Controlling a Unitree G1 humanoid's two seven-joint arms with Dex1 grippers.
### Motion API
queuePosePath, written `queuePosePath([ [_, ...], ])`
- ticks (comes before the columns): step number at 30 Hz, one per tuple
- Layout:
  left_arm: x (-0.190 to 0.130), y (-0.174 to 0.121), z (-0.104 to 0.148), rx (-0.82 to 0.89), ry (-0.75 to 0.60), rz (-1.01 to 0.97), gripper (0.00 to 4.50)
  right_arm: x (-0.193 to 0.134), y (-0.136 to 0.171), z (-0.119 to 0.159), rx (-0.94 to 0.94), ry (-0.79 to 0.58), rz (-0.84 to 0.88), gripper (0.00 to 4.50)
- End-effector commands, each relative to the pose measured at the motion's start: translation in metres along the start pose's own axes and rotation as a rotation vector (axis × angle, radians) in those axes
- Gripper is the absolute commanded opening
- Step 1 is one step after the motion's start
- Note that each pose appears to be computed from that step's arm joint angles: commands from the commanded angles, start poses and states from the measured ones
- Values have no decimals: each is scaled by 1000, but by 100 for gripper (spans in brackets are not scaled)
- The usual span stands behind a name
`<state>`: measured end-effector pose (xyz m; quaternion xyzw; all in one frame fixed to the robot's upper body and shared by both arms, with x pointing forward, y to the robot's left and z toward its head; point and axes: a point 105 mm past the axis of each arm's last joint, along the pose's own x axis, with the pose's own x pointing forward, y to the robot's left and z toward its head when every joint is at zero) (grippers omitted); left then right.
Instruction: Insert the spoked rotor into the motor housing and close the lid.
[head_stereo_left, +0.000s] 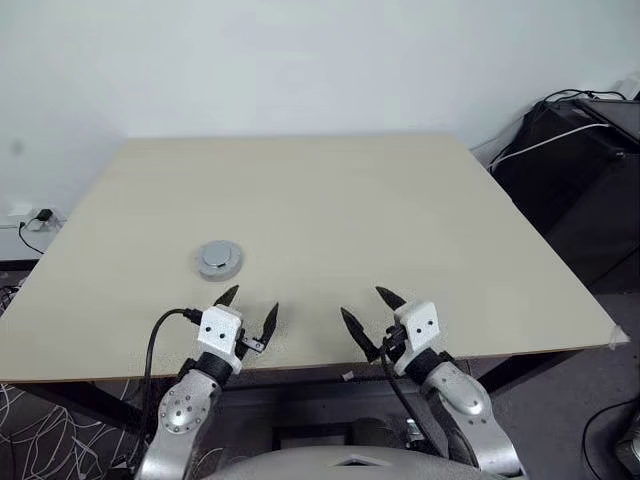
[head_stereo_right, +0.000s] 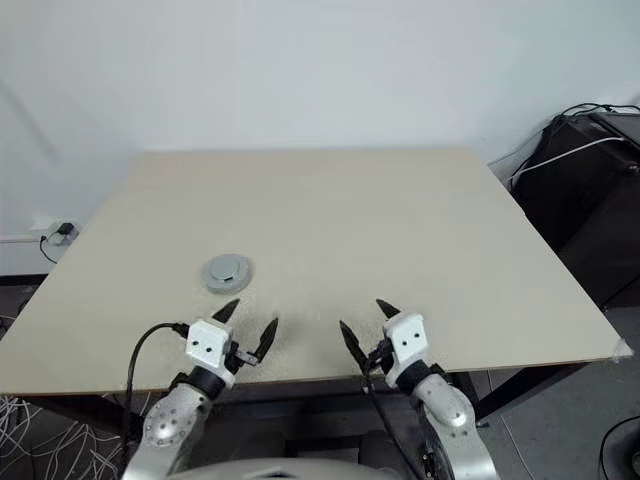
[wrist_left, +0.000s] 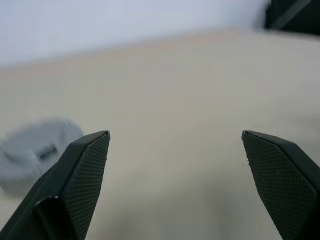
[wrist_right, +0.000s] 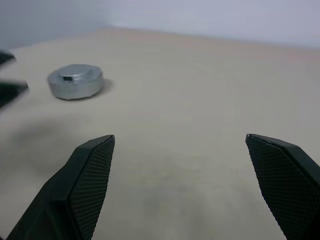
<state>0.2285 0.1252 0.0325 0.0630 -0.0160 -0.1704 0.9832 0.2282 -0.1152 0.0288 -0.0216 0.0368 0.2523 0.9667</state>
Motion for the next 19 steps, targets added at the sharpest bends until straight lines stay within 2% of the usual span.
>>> queuePosePath([
  [1,-2,1,4,35,-46,42,448,-1,-4,11,-57,-58,-27,450],
  [13,-2,7,10,30,-99,100,448,7,6,39,-30,-88,-58,450],
  [19,1,9,18,30,-117,122,448,10,6,43,-24,-93,-52,450],
])
